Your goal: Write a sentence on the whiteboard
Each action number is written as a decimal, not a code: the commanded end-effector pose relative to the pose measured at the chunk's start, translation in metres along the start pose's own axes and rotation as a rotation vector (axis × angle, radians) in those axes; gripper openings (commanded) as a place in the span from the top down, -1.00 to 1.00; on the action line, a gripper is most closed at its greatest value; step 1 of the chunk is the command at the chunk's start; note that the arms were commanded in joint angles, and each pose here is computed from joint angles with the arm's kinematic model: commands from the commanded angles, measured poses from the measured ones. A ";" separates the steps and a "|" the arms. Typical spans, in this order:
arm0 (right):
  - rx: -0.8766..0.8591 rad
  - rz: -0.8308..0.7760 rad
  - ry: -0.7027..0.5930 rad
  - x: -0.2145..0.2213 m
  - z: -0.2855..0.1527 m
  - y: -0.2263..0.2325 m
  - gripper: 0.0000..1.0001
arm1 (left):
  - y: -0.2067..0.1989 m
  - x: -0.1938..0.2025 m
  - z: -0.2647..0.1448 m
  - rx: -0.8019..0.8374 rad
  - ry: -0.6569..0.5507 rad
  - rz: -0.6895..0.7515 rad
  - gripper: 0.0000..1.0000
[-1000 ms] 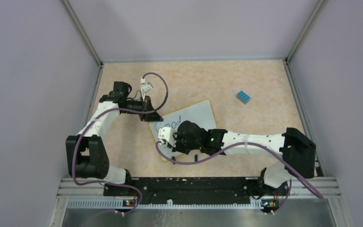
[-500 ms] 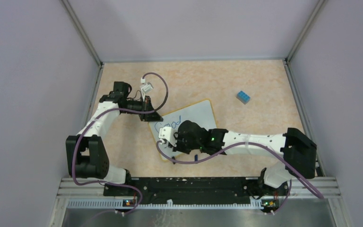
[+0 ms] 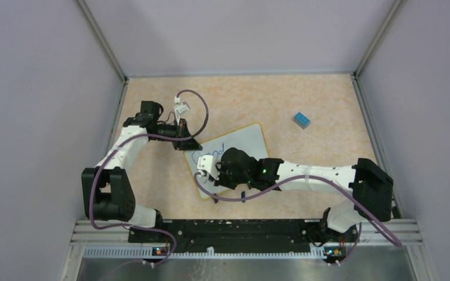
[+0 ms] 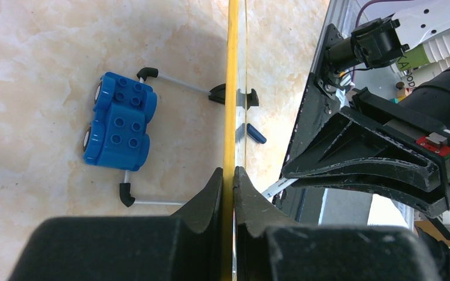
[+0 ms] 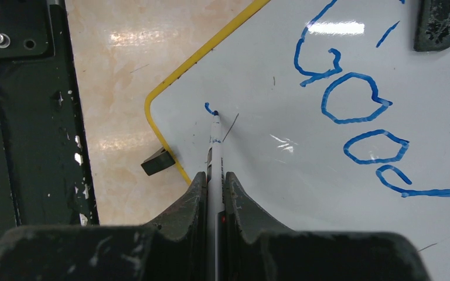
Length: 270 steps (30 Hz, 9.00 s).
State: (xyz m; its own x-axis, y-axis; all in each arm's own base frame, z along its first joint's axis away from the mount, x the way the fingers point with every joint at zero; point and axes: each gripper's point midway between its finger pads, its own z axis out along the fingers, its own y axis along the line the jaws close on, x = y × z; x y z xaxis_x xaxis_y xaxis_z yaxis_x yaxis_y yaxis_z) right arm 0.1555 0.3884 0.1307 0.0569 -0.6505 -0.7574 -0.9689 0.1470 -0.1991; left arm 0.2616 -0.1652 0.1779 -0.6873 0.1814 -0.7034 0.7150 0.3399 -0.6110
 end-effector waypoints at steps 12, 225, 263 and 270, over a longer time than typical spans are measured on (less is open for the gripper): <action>0.036 0.001 -0.066 -0.033 0.000 -0.010 1.00 | 0.014 0.000 -0.002 -0.064 0.016 0.034 1.00; 0.013 0.054 -0.001 -0.001 -0.010 -0.012 1.00 | 0.015 0.001 -0.002 -0.069 0.022 0.035 1.00; 0.055 0.061 -0.067 -0.010 -0.042 -0.026 1.00 | 0.016 0.001 -0.002 -0.072 0.022 0.028 1.00; 0.073 0.064 -0.022 0.000 -0.031 -0.030 1.00 | 0.015 0.000 -0.003 -0.073 0.022 0.031 1.00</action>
State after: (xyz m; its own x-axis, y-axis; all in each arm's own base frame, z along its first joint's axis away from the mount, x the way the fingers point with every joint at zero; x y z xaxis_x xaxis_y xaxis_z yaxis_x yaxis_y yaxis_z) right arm 0.1633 0.3523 0.1437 -0.0160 -0.6434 -0.7654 -0.9632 0.2153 -0.1608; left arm 0.2617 -0.1651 0.1776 -0.6862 0.1826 -0.7041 0.7160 0.3401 -0.6096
